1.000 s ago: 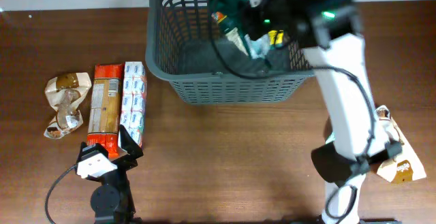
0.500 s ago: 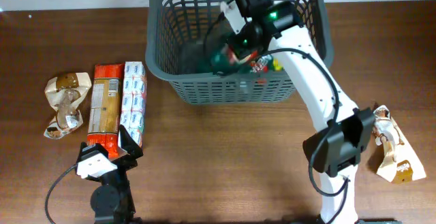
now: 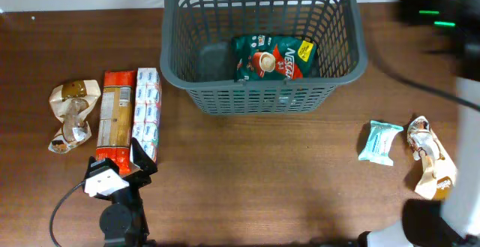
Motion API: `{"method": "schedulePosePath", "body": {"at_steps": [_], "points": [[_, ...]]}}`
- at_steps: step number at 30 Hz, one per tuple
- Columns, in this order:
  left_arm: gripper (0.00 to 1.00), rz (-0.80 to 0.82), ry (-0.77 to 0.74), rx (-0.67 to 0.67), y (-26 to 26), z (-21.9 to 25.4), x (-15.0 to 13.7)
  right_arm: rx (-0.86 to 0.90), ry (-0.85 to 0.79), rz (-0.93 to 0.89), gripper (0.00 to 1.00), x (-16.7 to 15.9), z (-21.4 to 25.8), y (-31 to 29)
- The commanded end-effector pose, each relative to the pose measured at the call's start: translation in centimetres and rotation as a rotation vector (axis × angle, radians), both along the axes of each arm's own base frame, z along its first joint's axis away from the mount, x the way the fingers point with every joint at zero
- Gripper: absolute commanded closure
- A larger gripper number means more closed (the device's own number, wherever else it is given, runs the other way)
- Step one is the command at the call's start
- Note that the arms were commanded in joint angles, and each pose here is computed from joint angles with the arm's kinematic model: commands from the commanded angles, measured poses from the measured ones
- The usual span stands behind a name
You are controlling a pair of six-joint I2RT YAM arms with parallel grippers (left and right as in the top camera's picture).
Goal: Pack container
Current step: 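Grasp the clear bread-roll bag on the right with the right gripper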
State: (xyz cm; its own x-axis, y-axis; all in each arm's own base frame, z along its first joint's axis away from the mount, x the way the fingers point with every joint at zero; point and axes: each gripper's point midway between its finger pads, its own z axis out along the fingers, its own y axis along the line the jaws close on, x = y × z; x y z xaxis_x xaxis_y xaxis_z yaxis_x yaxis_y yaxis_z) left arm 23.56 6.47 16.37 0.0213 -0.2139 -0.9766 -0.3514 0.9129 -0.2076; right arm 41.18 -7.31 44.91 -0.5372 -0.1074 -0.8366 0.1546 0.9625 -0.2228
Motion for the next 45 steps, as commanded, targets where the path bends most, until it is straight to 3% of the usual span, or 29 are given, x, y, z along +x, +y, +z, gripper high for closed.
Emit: {"method": "schedulePosePath", "body": {"at_steps": [1, 7, 15, 25, 32, 45], "points": [[0.01, 0.005, -0.007, -0.004, 0.1, -0.1, 0.0, 0.105, 0.091, -0.13, 0.21, -1.0, -5.5, -6.8], [0.01, 0.006, -0.007, -0.004, 0.1, -0.1, 0.0, 0.206, 0.251, -0.314, 0.21, -3.3, -18.4, -15.1], [0.01, 0.005, -0.007, -0.004, 0.1, -0.1, 0.0, 0.199, 0.665, -0.233, 0.26, -10.2, -33.4, -13.2], [0.01, 0.005, -0.007, -0.004, 0.1, -0.1, 0.0, 0.134, 0.881, -0.203, 0.19, -14.7, -35.3, -12.8], [0.01, 0.005, -0.007, -0.004, 0.1, -0.1, 0.0, 0.132, 0.917, -0.279, 0.17, -16.5, -36.7, -14.3], [0.01, 0.006, -0.007, -0.004, 0.1, -0.1, 0.0, 0.27, 1.024, -0.333, 0.27, -18.3, -43.9, -13.8]]}}
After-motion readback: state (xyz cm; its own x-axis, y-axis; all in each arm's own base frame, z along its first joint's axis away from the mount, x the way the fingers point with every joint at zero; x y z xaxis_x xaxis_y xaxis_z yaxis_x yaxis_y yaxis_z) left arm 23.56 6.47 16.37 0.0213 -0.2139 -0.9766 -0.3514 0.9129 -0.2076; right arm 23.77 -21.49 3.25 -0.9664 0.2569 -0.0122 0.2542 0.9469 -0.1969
